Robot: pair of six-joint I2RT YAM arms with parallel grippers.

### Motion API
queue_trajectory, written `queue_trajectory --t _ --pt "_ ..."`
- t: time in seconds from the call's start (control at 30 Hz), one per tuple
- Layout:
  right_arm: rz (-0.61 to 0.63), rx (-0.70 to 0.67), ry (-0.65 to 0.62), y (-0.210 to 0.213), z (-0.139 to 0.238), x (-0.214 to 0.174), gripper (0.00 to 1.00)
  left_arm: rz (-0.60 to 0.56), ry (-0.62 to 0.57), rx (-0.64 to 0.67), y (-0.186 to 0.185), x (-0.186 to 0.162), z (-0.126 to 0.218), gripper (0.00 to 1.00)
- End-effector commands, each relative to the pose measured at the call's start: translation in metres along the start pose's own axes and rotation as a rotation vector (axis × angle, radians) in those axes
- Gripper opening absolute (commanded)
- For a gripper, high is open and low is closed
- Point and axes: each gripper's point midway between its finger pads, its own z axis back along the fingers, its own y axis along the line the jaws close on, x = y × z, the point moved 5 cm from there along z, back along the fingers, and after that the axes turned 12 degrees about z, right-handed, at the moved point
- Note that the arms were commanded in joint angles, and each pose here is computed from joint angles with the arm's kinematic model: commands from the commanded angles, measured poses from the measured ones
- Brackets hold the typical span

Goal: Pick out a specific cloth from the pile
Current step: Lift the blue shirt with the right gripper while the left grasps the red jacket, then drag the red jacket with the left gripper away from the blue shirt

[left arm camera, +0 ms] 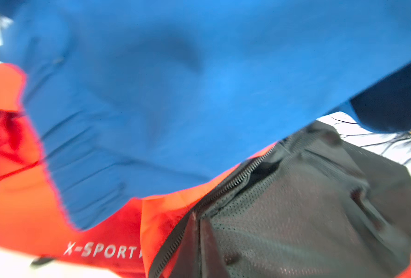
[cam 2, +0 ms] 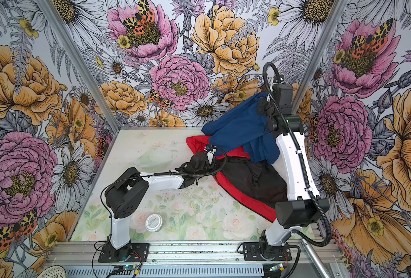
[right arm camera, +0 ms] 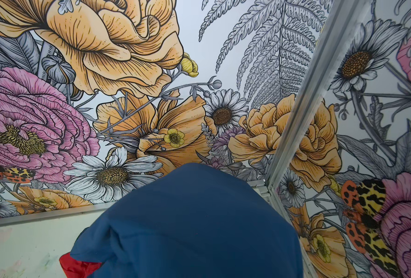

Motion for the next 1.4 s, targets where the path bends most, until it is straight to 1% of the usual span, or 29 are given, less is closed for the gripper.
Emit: queue_trajectory --t 0.0,0.17,0.23,0.27,0.5,0.97,1.23,1.37 --pt "-0.008 -0.054 -0.149 -0.013 0.030 0.035 0.00 -0.010 -0.089 0.055 0.015 0.027 0.016 0.00" --pt "-0.003 -0.063 -0.155 -0.015 0.033 0.036 0.00 -0.004 -0.120 0.094 0.031 0.038 0.033 0.00" --pt "-0.001 -0.066 -0.150 -0.015 0.032 0.035 0.00 -0.003 -0.118 0.116 0.040 0.036 0.035 0.00" --pt "0.001 -0.066 -0.151 -0.015 0.033 0.035 0.00 0.000 -0.152 0.106 0.036 0.050 0.046 0.00" --pt "0.018 -0.078 -0.147 -0.016 0.034 0.034 0.00 0.013 -0.192 0.171 0.060 0.059 0.066 0.00" --pt "0.026 -0.080 -0.139 -0.017 0.040 0.028 0.00 0.038 -0.310 0.276 0.105 0.098 0.110 0.00" --pt "0.030 -0.086 -0.139 -0.018 0.047 0.026 0.00 0.038 -0.362 0.317 0.126 0.121 0.127 0.00" --pt "0.039 -0.116 -0.149 -0.023 0.055 0.029 0.00 0.047 -0.383 0.330 0.137 0.133 0.132 0.00"
